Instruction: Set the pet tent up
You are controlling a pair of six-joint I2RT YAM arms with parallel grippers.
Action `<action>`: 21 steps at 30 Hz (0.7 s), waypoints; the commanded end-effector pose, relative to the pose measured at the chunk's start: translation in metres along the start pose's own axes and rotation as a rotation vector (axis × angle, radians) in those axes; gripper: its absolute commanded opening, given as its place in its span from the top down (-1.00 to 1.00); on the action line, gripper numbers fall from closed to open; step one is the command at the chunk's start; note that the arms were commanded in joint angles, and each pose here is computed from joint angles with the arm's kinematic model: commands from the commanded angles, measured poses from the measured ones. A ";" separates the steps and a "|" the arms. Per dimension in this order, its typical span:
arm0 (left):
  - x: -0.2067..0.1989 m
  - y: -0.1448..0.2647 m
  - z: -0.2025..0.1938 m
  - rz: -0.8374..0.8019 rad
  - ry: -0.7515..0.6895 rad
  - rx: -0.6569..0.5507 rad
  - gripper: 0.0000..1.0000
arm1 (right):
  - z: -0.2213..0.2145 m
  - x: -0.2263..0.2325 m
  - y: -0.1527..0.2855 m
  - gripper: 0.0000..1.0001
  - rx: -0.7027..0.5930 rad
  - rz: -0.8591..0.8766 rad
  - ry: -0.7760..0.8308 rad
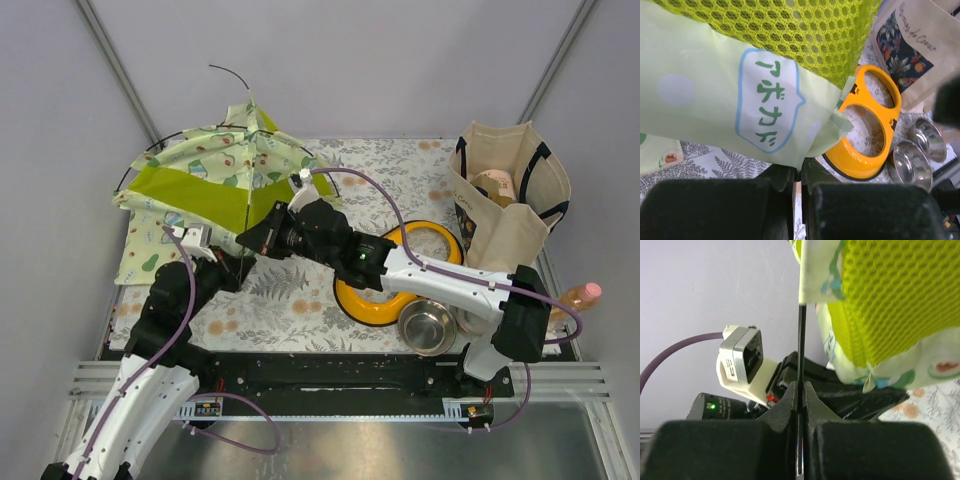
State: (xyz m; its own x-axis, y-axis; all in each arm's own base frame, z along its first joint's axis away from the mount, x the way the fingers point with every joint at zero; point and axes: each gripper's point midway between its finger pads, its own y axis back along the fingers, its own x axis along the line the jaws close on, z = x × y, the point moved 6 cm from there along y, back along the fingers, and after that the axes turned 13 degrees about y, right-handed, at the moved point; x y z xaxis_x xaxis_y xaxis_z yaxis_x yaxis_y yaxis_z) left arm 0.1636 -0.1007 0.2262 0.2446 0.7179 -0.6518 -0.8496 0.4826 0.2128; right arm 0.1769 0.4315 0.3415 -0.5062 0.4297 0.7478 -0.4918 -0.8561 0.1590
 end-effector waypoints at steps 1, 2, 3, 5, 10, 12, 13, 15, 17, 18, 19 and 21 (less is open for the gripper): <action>-0.020 0.017 0.001 -0.115 -0.039 0.044 1.00 | 0.045 -0.002 -0.002 1.00 -0.282 0.009 0.145; -0.019 0.021 -0.001 -0.109 -0.039 0.061 1.00 | 0.048 -0.002 -0.001 1.00 -0.298 0.013 0.163; -0.020 0.024 -0.003 -0.114 -0.044 0.072 1.00 | 0.052 0.000 0.000 1.00 -0.320 0.020 0.182; -0.021 0.031 -0.003 -0.111 -0.053 0.078 1.00 | 0.059 0.000 0.003 1.00 -0.349 0.013 0.213; -0.027 0.047 -0.001 -0.117 -0.065 0.091 1.00 | 0.070 0.000 0.005 1.00 -0.390 0.020 0.244; -0.033 0.054 0.001 -0.152 -0.065 0.083 1.00 | 0.069 -0.001 0.003 1.00 -0.387 0.023 0.247; -0.035 0.057 0.000 -0.167 -0.066 0.084 1.00 | 0.070 -0.001 0.003 1.00 -0.388 0.027 0.244; -0.038 0.063 0.001 -0.182 -0.060 0.073 1.00 | 0.070 -0.003 0.003 1.00 -0.390 0.030 0.241; -0.040 0.067 0.001 -0.202 -0.061 0.066 1.00 | 0.072 -0.003 0.005 1.00 -0.397 0.034 0.236; -0.041 0.069 0.000 -0.210 -0.060 0.068 1.00 | 0.074 -0.004 0.005 1.00 -0.401 0.032 0.235; -0.042 0.071 0.000 -0.216 -0.058 0.063 1.00 | 0.075 -0.004 0.007 1.00 -0.406 0.034 0.232; -0.042 0.073 -0.001 -0.211 -0.048 0.070 1.00 | 0.078 -0.006 0.007 1.00 -0.414 0.033 0.227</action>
State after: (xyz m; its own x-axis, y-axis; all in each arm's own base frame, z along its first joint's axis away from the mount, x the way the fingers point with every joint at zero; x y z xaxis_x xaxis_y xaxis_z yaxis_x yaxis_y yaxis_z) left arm 0.1085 -0.0909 0.2536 0.3697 0.6843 -0.6285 -0.7968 0.5815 0.1644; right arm 0.1930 0.4279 0.3646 -0.6888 0.4019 0.6033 -0.5486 -0.8331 -0.0713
